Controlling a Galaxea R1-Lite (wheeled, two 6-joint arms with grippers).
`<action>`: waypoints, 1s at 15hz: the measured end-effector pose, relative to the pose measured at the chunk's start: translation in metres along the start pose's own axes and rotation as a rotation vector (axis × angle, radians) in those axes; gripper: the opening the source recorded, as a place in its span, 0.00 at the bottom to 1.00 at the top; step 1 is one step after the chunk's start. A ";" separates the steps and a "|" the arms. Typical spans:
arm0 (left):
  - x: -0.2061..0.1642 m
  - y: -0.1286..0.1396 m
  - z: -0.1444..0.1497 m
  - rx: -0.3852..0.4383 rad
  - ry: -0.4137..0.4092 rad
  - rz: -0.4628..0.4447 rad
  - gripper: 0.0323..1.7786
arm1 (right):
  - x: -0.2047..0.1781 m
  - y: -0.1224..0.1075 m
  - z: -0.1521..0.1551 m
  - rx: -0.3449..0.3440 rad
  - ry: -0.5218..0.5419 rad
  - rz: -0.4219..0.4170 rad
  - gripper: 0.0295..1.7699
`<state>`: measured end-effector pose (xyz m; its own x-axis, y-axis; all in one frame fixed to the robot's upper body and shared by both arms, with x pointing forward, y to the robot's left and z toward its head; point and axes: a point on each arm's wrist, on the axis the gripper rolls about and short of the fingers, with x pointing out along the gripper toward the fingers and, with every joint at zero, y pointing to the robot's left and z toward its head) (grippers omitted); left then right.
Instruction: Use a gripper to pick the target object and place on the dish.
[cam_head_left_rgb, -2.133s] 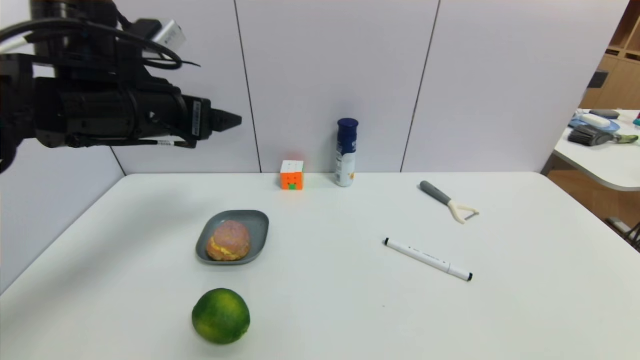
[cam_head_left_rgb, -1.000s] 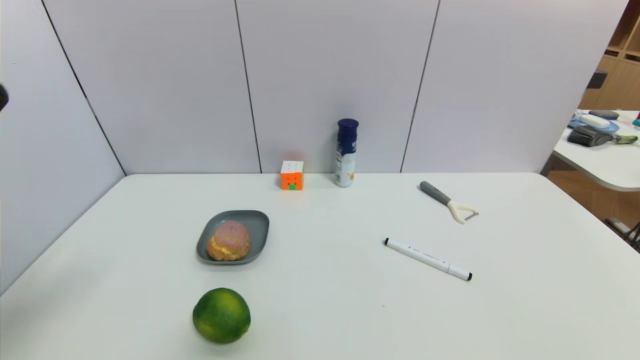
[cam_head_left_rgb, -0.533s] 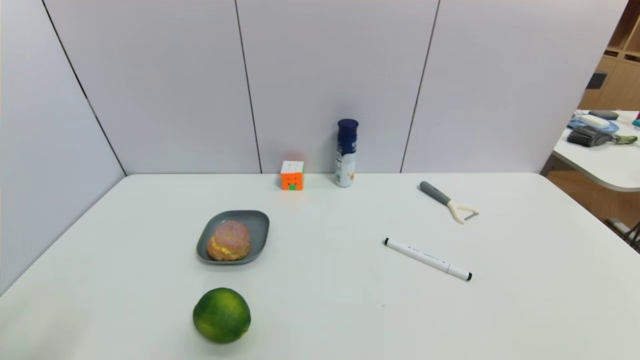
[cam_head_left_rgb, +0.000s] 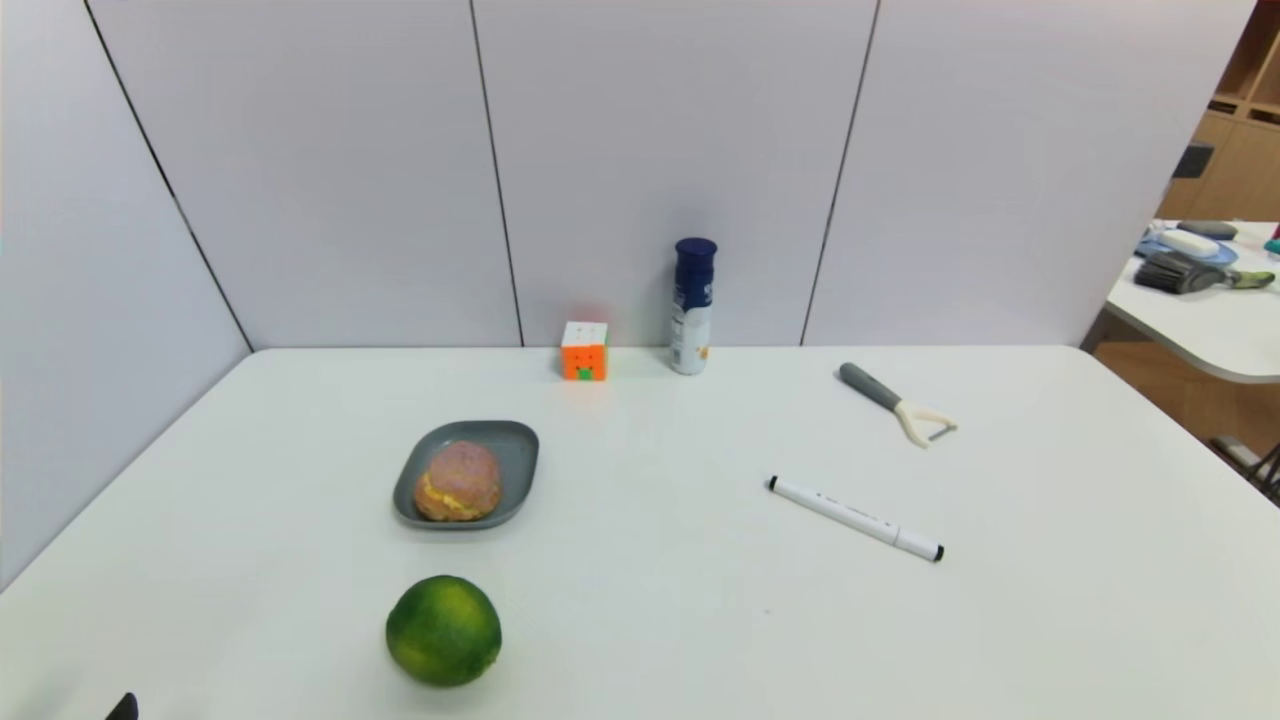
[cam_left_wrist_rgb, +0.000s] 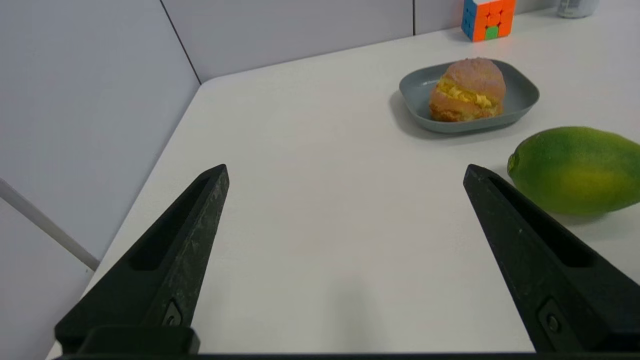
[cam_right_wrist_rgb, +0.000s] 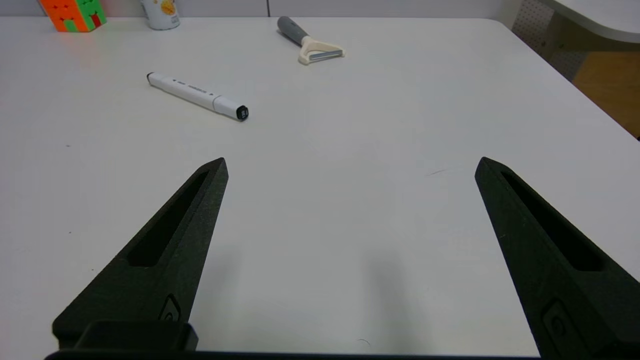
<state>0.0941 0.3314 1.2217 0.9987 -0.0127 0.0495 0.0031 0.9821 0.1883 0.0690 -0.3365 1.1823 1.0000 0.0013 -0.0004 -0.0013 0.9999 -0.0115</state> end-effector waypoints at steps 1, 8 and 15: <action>0.000 -0.001 -0.004 0.008 0.027 -0.004 0.95 | 0.000 0.000 0.000 0.000 0.000 0.000 0.97; -0.001 0.000 -0.001 0.055 -0.020 0.022 0.95 | 0.000 0.000 0.000 0.000 0.000 0.000 0.97; -0.014 0.009 0.037 0.067 -0.302 0.138 0.95 | 0.000 0.000 0.000 0.000 0.000 0.000 0.97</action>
<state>0.0779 0.3335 1.2595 0.9293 0.0548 0.3653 -0.1444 0.9641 0.2228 0.0690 -0.3365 1.1823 1.0000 0.0013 0.0000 -0.0013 0.9999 -0.0119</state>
